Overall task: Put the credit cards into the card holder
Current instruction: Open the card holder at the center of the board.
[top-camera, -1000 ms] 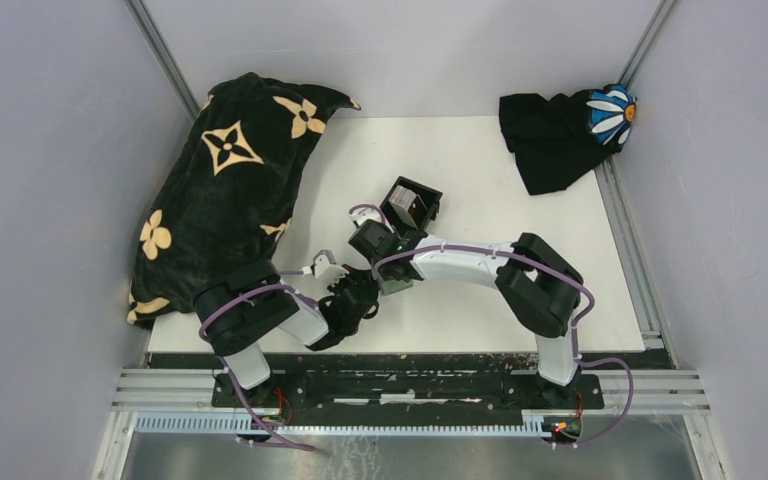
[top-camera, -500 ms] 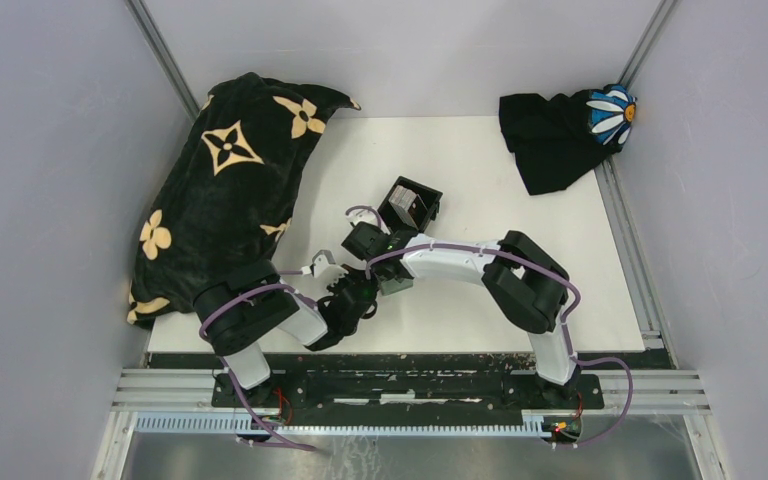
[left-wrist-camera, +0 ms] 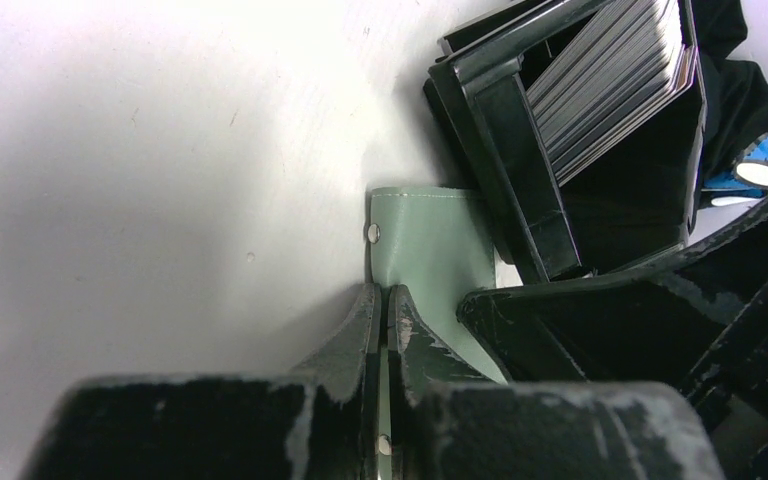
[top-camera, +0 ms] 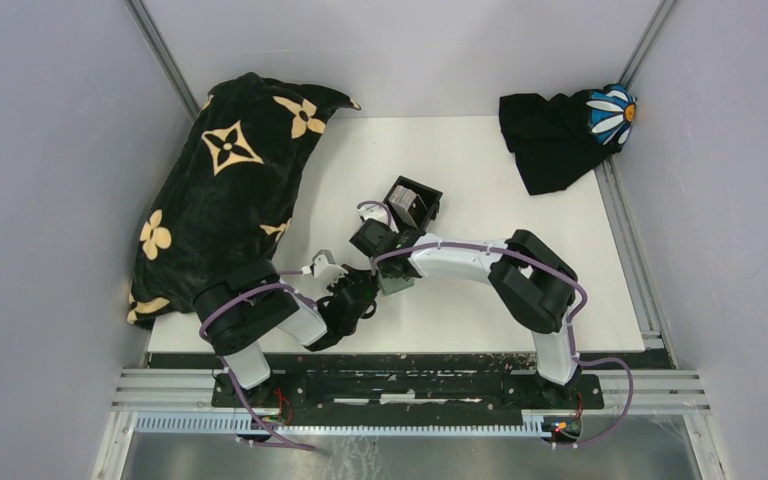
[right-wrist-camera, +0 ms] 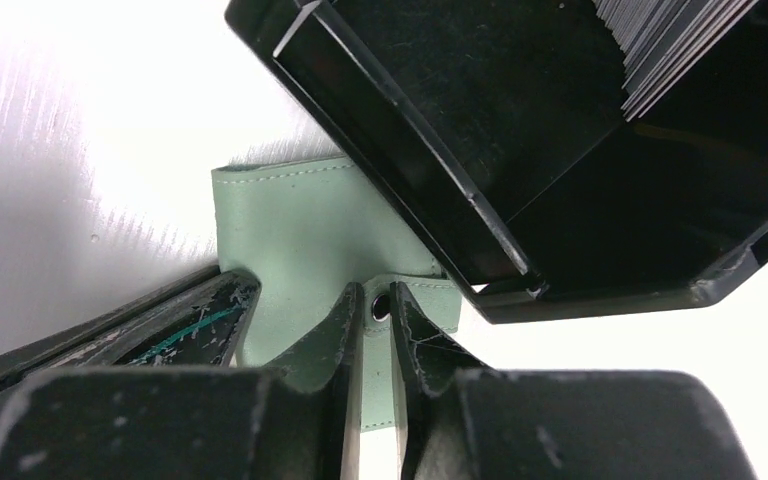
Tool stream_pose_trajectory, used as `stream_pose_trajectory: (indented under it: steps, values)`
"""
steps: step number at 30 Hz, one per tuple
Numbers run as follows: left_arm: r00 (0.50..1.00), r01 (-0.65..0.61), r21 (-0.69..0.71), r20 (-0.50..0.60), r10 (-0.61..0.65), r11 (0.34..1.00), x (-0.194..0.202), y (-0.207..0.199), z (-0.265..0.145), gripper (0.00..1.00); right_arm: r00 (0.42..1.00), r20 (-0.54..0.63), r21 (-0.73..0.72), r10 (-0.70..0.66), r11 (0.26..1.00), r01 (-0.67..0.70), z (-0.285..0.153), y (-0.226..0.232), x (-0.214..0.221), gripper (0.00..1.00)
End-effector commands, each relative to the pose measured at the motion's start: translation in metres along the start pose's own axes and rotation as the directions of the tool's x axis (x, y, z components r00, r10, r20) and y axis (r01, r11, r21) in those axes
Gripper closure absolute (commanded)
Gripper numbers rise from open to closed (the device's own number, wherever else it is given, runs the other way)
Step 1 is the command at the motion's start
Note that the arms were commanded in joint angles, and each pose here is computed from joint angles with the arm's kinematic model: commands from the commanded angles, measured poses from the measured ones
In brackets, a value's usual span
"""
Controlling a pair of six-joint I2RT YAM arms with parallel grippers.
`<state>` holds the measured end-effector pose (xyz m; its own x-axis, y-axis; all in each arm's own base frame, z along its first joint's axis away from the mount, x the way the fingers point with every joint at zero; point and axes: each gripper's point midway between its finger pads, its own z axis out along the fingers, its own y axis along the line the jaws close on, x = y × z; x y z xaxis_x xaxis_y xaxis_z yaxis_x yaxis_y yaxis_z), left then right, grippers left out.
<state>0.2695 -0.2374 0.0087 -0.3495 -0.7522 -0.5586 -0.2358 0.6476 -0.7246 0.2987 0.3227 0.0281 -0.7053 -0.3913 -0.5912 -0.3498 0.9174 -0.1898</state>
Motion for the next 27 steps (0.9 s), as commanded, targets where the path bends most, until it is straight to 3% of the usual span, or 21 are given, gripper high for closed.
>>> stream_pose_trajectory:
  steps: [1,7,18,24,27]
  values:
    - [0.953,-0.29,-0.264,-0.163,0.254,0.92,0.015,0.111,-0.022,0.97,0.998,-0.066,0.123,0.007,0.992,0.001,0.007,-0.049,0.019,0.86]
    - [0.953,-0.293,-0.277,-0.163,0.256,0.915,0.013,0.116,-0.022,0.97,0.998,-0.034,0.067,0.056,0.996,-0.054,-0.002,-0.051,0.007,0.91]
    - [0.957,-0.287,-0.301,-0.137,0.257,0.909,0.0,0.123,-0.026,0.97,0.984,-0.003,-0.017,0.178,0.984,-0.178,-0.019,-0.065,-0.004,0.91]
    - [0.953,-0.298,-0.296,-0.14,0.268,0.908,-0.002,0.12,-0.027,0.97,0.979,-0.007,-0.012,0.205,0.979,-0.205,-0.024,-0.073,0.002,0.9]
    - [0.948,-0.315,-0.291,-0.148,0.282,0.903,-0.002,0.119,-0.027,0.95,0.977,-0.015,0.002,0.211,0.977,-0.211,-0.024,-0.077,0.009,0.83]
